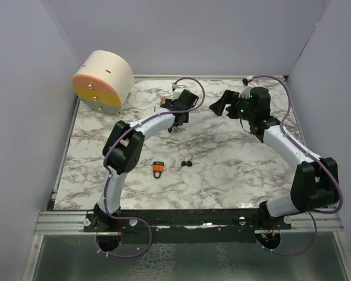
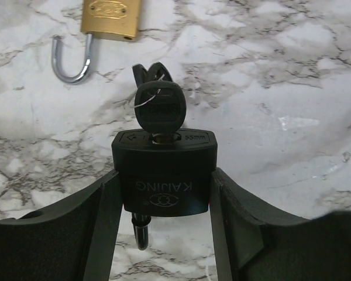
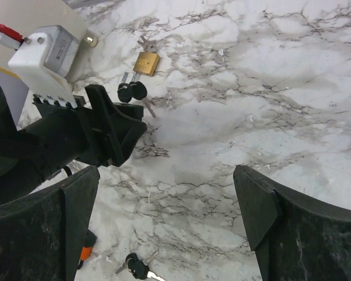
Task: Unlock with the key
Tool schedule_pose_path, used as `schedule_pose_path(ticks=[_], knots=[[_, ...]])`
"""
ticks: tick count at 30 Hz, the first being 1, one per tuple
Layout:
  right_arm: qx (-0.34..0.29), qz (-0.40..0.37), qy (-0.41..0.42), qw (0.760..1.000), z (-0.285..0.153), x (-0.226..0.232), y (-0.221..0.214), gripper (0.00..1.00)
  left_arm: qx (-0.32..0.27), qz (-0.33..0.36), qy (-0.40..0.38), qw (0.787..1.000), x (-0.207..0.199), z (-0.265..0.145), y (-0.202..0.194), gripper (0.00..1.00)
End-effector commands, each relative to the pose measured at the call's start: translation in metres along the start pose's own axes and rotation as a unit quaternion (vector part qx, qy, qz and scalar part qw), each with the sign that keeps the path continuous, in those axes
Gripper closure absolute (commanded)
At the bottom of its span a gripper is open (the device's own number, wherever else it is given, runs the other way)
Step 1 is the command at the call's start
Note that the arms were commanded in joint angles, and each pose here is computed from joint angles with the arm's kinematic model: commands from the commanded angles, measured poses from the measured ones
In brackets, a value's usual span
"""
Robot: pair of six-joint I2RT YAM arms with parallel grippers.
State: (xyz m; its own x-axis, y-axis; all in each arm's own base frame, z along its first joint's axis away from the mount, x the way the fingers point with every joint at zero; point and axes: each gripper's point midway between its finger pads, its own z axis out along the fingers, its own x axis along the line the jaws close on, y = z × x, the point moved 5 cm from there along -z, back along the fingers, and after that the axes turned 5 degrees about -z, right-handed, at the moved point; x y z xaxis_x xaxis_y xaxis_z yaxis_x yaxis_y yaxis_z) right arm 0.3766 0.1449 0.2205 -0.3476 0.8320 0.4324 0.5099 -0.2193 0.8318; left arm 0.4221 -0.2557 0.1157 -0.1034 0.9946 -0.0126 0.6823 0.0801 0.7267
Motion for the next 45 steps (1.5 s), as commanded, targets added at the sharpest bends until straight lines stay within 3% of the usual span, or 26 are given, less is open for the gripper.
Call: schedule_pose_path(ticks=[1,11,20,24,30,31,36,42,45], knots=[[-0.042,-0.044,-0.016,0.998,-0.016,0.002,0.015,0.0,-0.032,-0.022,-0.026,0.999,-0.035,-0.006,0.014,1.0],[-0.132,-0.081,-0.019,0.988,-0.062,0.017,0.036,0.0,-0.006,-0.02,-0.061,0.998,-0.087,0.016,-0.003,1.0],[-0.147,-0.083,-0.033,0.985,-0.077,0.017,0.037,0.0,0.007,-0.03,-0.068,0.997,-0.095,0.029,-0.009,0.98],[-0.151,-0.081,-0.028,0.985,-0.078,0.019,0.039,0.0,0.03,-0.039,-0.096,0.994,-0.094,0.033,-0.011,0.74],[-0.154,-0.078,-0.025,0.985,-0.079,0.021,0.039,0.0,0.02,-0.051,-0.101,0.993,-0.088,0.031,-0.003,0.09],[-0.155,-0.076,-0.025,0.985,-0.08,0.021,0.038,0.0,0.016,-0.049,-0.098,0.994,-0.086,0.031,-0.001,0.02],[-0.148,-0.072,-0.024,0.986,-0.079,0.018,0.029,0.01,-0.011,-0.055,-0.094,0.994,-0.078,0.018,0.022,0.01],[-0.082,-0.07,-0.012,0.994,-0.062,0.01,0.002,0.01,-0.104,-0.083,-0.087,0.987,-0.036,-0.032,0.081,0.01],[-0.03,-0.061,0.011,0.998,-0.046,0.006,-0.02,0.01,-0.141,-0.095,-0.119,0.978,-0.008,-0.062,0.095,0.01]])
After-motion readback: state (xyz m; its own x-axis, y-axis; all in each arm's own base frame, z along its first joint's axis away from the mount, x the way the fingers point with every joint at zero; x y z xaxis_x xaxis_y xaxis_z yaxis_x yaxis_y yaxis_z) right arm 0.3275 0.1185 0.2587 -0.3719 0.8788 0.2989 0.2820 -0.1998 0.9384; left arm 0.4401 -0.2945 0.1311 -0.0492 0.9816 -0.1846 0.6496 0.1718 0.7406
